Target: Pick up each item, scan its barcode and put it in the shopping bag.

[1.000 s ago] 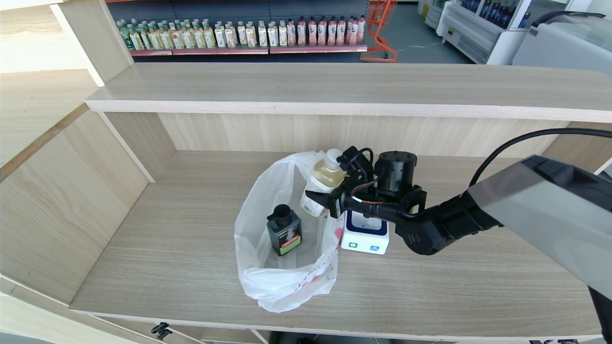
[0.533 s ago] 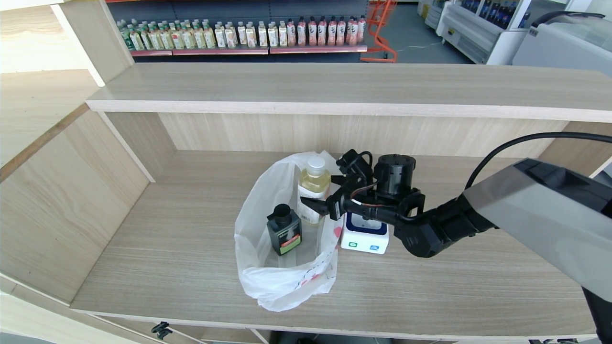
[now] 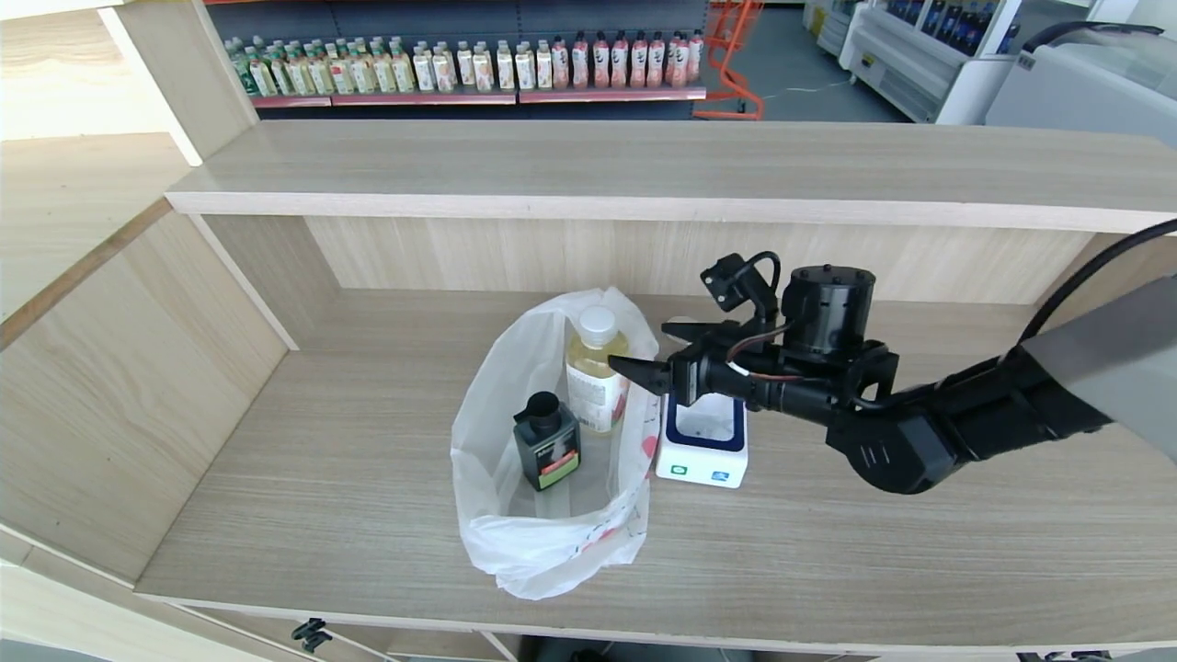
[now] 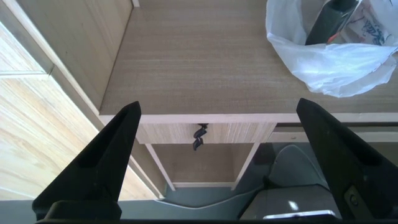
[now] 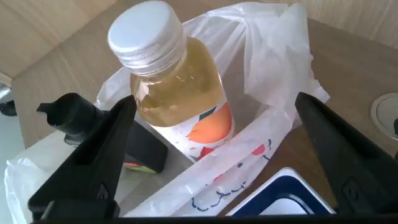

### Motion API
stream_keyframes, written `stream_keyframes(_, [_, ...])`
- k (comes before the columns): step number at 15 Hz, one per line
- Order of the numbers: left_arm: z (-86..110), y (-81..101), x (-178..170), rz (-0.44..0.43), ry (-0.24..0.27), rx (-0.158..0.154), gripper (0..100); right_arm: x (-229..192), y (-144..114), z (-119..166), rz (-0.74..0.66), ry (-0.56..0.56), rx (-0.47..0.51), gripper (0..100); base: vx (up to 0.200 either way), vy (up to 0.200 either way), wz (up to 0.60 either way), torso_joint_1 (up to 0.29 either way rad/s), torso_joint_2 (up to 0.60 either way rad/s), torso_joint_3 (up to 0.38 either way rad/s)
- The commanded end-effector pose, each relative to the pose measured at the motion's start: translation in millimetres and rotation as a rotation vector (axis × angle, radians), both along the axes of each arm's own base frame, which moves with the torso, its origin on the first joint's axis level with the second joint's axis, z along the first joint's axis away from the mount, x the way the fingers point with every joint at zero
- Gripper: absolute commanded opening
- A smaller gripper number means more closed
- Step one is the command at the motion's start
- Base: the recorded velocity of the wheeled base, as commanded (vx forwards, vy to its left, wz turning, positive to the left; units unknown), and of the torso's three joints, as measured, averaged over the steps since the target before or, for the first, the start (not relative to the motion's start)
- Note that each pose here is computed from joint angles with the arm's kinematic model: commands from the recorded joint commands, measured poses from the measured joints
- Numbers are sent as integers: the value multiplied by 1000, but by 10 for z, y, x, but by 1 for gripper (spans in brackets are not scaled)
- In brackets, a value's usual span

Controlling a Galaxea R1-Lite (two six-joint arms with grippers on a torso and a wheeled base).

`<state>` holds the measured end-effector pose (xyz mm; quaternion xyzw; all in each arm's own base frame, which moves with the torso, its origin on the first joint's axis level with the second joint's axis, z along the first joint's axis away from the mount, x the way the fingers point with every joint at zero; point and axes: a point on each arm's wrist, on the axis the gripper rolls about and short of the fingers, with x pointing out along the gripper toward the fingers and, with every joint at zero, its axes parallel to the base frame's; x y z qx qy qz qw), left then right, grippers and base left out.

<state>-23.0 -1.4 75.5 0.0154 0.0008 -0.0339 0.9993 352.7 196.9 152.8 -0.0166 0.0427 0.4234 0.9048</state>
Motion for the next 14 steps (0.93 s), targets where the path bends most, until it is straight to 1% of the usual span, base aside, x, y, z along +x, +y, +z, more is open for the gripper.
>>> stream_keyframes(1, [-1, 0, 0, 0, 1, 0, 100, -304, -337, 331, -41, -8, 45, 100, 0, 0, 0, 0, 0, 0])
stream_keyframes(2, [0, 0, 1, 0, 2, 0, 100, -415, -465, 465, -59, -6, 81, 100, 0, 0, 0, 0, 0, 0])
stream_keyframes(4, [0, 0, 1, 0, 2, 0, 100, -681, -591, 768, -61, 22, 200, 100, 0, 0, 0, 0, 0, 0])
stream_keyframes(6, [0, 0, 1, 0, 2, 0, 100, -1024, -746, 1010, -60, 27, 223, 100, 0, 0, 0, 0, 0, 0])
stream_keyframes(7, [0, 0, 1, 0, 2, 0, 100, -1213, -837, 1083, -67, 44, 233, 100, 0, 0, 0, 0, 0, 0])
stream_keyframes(8, [0, 0, 1, 0, 2, 0, 100, -1420, -966, 1086, -90, 55, 231, 100, 0, 0, 0, 0, 0, 0])
stream_keyframes(9, [0, 0, 1, 0, 2, 0, 100, -1595, -1172, 1036, -153, 63, 215, 100, 0, 0, 0, 0, 0, 0])
stream_keyframes(10, [0, 0, 1, 0, 2, 0, 100, -1724, -1310, 986, -199, 63, 190, 100, 0, 0, 0, 0, 0, 0])
stream_keyframes(11, [0, 0, 1, 0, 2, 0, 100, -1991, -1541, 846, -295, 64, 118, 100, 0, 0, 0, 0, 0, 0])
stream_keyframes(12, [0, 0, 1, 0, 2, 0, 100, -2218, -1660, 714, -373, 58, 72, 100, 0, 0, 0, 0, 0, 0])
stream_keyframes(14, [-1, 0, 0, 0, 1, 0, 100, -2628, -1807, 480, -528, 36, 57, 100, 0, 0, 0, 0, 0, 0])
